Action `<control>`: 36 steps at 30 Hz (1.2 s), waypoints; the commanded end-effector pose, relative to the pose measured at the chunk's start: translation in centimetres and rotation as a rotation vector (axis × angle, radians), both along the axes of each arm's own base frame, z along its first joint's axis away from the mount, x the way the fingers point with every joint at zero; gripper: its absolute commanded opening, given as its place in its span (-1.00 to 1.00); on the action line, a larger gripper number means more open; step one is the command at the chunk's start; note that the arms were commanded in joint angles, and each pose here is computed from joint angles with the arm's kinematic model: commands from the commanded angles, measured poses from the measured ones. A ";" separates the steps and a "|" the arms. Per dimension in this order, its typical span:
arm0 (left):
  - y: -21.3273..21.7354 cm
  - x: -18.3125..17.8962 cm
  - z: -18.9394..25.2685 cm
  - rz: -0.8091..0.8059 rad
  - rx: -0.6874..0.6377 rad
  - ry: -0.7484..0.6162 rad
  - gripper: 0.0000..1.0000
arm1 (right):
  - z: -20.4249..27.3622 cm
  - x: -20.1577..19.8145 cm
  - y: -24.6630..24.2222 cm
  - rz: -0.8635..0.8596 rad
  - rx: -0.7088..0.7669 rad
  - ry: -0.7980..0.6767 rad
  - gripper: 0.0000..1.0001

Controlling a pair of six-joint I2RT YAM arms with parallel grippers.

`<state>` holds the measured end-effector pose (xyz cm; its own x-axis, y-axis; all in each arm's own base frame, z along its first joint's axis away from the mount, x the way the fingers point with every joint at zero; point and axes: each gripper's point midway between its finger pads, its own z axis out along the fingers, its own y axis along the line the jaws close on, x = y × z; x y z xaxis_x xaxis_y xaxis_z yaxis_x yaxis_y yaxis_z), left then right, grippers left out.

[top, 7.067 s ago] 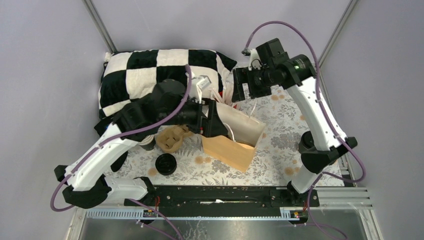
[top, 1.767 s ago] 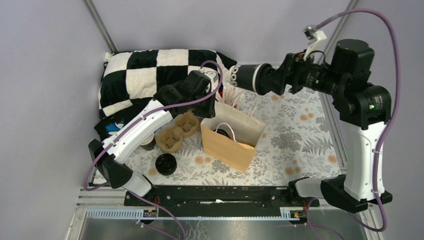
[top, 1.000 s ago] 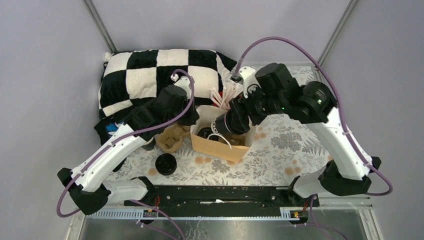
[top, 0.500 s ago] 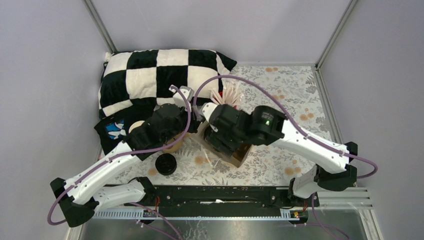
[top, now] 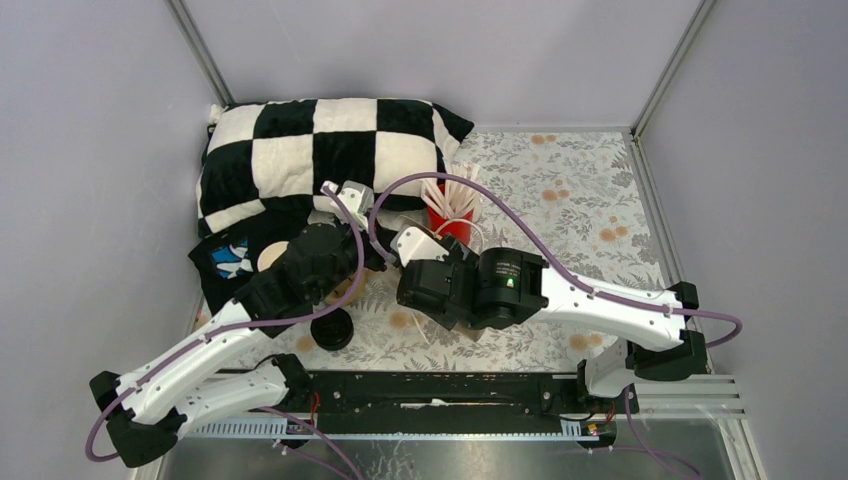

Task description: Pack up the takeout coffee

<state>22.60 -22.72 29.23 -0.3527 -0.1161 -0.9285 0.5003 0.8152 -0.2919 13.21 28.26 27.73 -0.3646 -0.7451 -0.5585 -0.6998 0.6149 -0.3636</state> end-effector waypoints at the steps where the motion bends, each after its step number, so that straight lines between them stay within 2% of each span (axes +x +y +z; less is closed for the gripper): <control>1: 0.1 0.2 2.4 0.015 -0.087 -0.071 -1.00 | 0.9 0.7 -1.7 -0.036 0.018 -0.082 -0.01; 10: 0.3 -0.7 1.2 -0.014 -0.074 -0.064 -1.00 | -0.7 1.4 -3.4 0.040 -0.070 -0.145 -0.04; 17: 0.5 -1.2 0.7 -0.025 -0.090 -0.047 -1.00 | -1.9 2.2 -3.1 0.092 -0.152 -0.193 -0.16; 21: 0.4 -1.4 0.3 -0.031 -0.095 -0.037 -1.00 | -2.8 2.6 -2.5 0.100 -0.131 -0.211 -0.17; 36: 0.7 -2.0 0.2 -0.041 -0.105 -0.032 -1.00 | -5.0 3.8 -3.3 0.072 -0.222 -0.112 -0.15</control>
<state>20.82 -21.68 27.47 -0.3668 -0.1392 -0.9198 0.5184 0.7904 -0.3263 17.07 24.94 22.19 -0.2514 -0.8731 -0.4177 -0.6709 0.4683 -0.5750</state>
